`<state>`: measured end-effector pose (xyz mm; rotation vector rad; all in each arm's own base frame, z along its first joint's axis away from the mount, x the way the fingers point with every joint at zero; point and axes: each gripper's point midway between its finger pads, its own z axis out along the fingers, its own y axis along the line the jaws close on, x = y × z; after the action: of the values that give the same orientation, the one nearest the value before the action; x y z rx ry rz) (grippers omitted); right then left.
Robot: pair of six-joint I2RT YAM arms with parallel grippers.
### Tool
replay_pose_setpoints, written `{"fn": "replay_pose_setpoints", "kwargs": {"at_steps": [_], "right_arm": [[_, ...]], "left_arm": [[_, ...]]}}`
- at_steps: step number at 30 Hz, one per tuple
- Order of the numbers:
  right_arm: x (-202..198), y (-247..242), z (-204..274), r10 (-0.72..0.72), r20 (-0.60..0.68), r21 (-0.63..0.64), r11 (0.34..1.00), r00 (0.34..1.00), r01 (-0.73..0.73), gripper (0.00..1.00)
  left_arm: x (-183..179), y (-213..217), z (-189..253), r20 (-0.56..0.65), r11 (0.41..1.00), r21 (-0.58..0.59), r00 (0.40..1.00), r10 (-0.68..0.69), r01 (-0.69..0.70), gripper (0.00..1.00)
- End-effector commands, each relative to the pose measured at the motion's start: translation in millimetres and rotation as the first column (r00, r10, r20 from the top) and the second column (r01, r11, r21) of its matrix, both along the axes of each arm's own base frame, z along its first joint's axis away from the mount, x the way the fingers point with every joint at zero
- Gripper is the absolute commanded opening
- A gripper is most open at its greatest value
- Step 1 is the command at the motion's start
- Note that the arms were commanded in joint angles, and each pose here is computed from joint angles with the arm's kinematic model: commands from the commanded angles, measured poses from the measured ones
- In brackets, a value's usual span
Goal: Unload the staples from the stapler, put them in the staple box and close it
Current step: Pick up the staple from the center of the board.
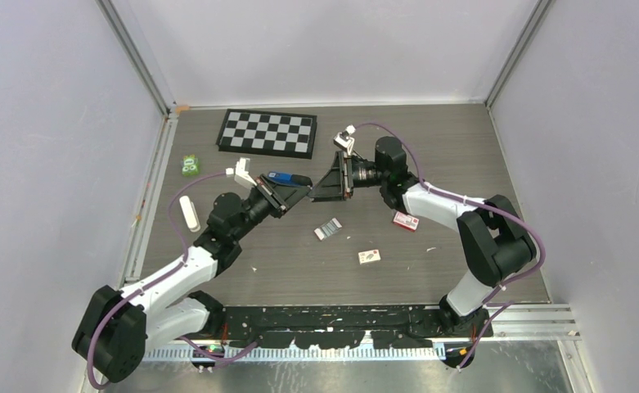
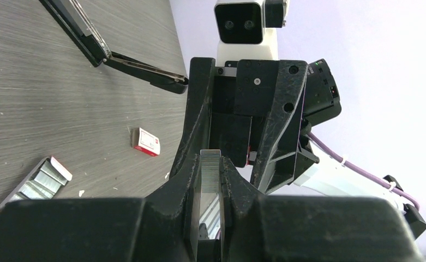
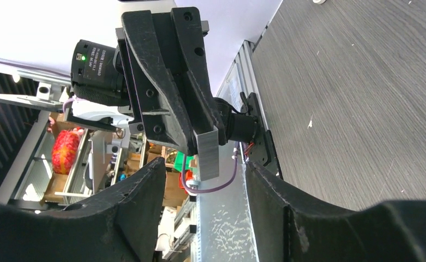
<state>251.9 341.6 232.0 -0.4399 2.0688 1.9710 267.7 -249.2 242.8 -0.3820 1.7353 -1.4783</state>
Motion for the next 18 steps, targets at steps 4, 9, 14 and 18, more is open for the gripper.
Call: {"fn": "replay_pose_setpoints", "kwargs": {"at_steps": [4, 9, 14, 18], "right_arm": [[-5.0, 1.7, 10.3, 0.031, 0.047, 0.037, 0.999, 0.998, -0.033, 0.58], [-7.7, 1.7, 16.4, 0.040, 0.058, 0.057, 0.997, 0.998, -0.043, 0.56], [-9.5, 3.0, 17.2, 0.050, 0.058, 0.060, 0.997, 0.997, -0.053, 0.47], [-10.7, 4.1, 16.7, 0.054, 0.055, 0.060, 0.997, 0.997, -0.058, 0.42]], "left_arm": [[-1.1, -1.4, 21.9, 0.069, 0.998, -0.065, 0.998, 0.010, -0.006, 0.09], [-0.6, 0.9, 18.9, 0.058, 0.997, -0.079, 0.998, 0.024, -0.019, 0.09], [-1.5, 0.2, 20.1, 0.058, 0.996, -0.089, 0.998, 0.021, -0.016, 0.09], [-2.8, -0.4, 20.7, 0.060, 0.996, -0.090, 0.998, 0.019, -0.014, 0.09]]}}
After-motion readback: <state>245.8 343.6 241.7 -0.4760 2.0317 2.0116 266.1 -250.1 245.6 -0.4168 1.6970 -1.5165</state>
